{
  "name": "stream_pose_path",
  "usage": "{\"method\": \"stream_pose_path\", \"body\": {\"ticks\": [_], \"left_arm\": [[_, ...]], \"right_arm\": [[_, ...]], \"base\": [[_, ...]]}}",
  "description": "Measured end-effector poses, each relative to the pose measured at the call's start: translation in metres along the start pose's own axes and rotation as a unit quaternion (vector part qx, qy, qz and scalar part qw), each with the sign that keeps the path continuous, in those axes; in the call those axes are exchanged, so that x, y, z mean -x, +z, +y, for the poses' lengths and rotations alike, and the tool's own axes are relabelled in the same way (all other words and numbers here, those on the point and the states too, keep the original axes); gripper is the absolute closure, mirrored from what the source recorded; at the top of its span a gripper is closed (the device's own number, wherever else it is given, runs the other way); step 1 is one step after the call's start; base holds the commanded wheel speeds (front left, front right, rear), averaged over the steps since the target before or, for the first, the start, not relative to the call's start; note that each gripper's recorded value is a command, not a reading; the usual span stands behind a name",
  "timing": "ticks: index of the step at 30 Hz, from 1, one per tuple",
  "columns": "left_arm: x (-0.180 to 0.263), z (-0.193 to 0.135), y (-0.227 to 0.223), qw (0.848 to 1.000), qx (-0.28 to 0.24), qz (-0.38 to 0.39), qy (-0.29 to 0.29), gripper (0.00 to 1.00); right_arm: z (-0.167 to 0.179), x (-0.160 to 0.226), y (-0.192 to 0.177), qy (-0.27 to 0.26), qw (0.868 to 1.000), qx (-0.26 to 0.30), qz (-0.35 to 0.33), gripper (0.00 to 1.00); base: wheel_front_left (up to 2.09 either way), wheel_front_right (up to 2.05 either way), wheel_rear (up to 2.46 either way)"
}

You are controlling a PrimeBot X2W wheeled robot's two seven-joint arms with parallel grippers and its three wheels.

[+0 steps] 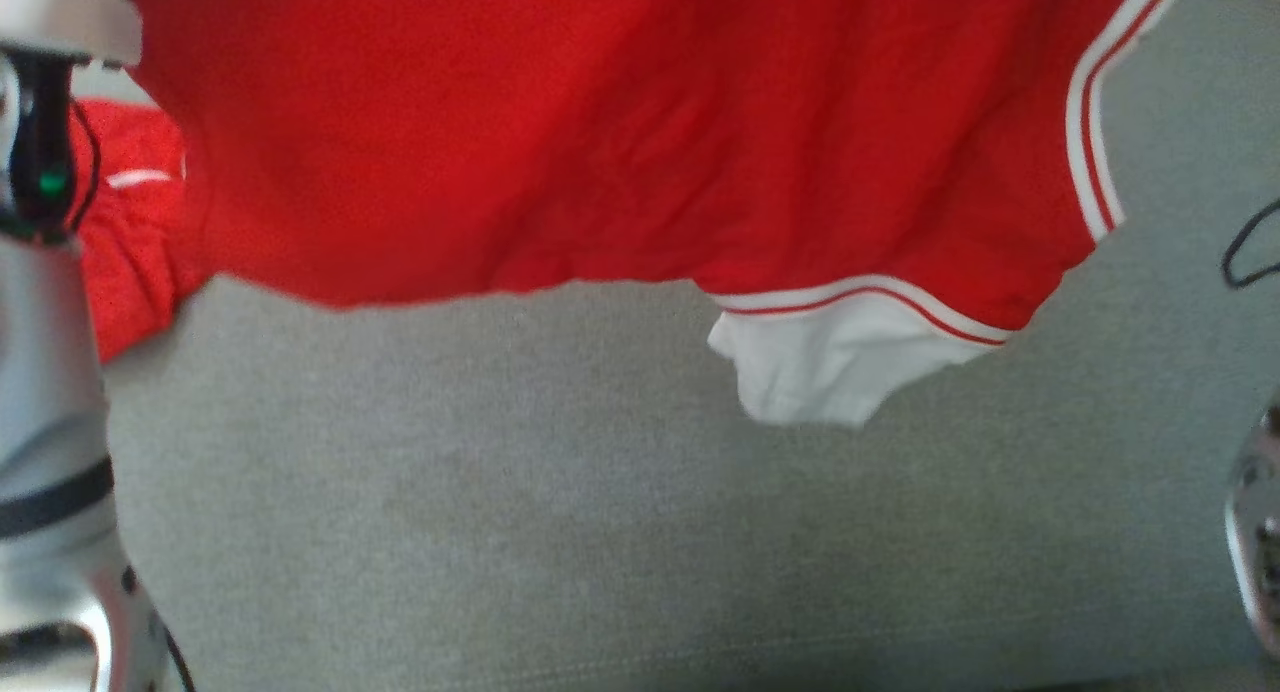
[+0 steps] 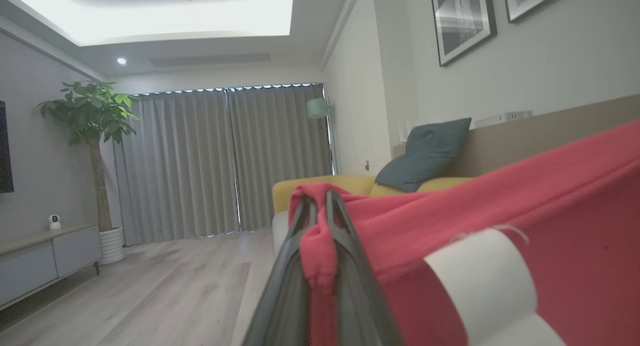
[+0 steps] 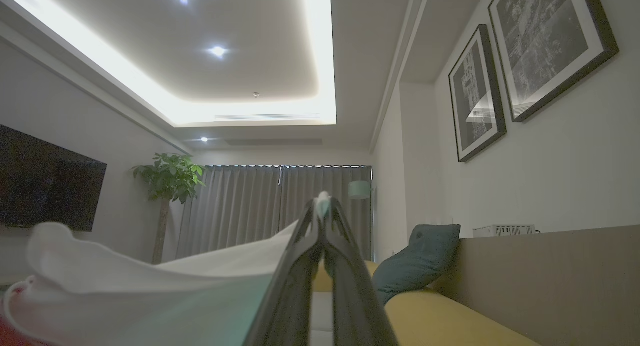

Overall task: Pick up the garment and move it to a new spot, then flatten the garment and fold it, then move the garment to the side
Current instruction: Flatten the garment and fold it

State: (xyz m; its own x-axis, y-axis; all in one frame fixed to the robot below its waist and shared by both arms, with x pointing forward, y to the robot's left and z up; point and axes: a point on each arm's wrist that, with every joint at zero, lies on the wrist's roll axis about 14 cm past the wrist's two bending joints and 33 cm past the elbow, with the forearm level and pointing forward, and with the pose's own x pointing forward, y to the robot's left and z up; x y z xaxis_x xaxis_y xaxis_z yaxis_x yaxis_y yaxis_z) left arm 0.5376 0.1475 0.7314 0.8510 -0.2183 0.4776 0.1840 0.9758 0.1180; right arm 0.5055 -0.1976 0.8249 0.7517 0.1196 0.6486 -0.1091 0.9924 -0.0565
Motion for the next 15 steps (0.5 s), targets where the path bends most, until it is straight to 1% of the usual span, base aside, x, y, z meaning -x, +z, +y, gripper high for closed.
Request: {"method": "stream_pose_path", "body": {"ticks": [2, 5, 6, 8, 9, 12, 15], "left_arm": [[-0.009, -0.002, -0.024, 1.000, 0.006, 0.025, -0.002, 1.00], [-0.023, -0.005, -0.060, 0.999, 0.005, 0.053, -0.006, 1.00], [-0.023, -0.005, -0.060, 0.999, 0.005, 0.053, -0.006, 1.00], [-0.034, -0.001, -0.078, 0.998, 0.007, 0.060, 0.005, 1.00], [-0.041, 0.001, -0.084, 0.998, 0.008, 0.057, 0.011, 1.00], [-0.065, 0.002, -0.082, 0.999, 0.015, 0.018, 0.023, 1.00], [-0.088, -0.003, -0.073, 0.999, 0.027, -0.016, 0.023, 1.00]], "right_arm": [[-0.006, -0.006, -0.029, -0.006, 0.999, 0.016, 0.032, 1.00], [-0.012, -0.018, -0.067, -0.013, 0.998, 0.034, 0.059, 1.00], [-0.012, -0.018, -0.067, -0.013, 0.998, 0.034, 0.059, 1.00], [-0.016, -0.028, -0.083, -0.017, 0.997, 0.051, 0.062, 1.00], [-0.020, -0.034, -0.086, -0.020, 0.996, 0.068, 0.054, 1.00], [-0.036, -0.050, -0.088, -0.043, 0.994, 0.091, 0.031, 1.00], [-0.049, -0.063, -0.080, -0.065, 0.993, 0.099, 0.005, 1.00]], "base": [[0.00, 0.00, 0.00], [0.00, 0.00, 0.00], [0.00, 0.00, 0.00], [0.00, 0.00, 0.00], [0.00, 0.00, 0.00], [0.00, 0.00, 0.00], [0.00, 0.00, 0.00]]}}
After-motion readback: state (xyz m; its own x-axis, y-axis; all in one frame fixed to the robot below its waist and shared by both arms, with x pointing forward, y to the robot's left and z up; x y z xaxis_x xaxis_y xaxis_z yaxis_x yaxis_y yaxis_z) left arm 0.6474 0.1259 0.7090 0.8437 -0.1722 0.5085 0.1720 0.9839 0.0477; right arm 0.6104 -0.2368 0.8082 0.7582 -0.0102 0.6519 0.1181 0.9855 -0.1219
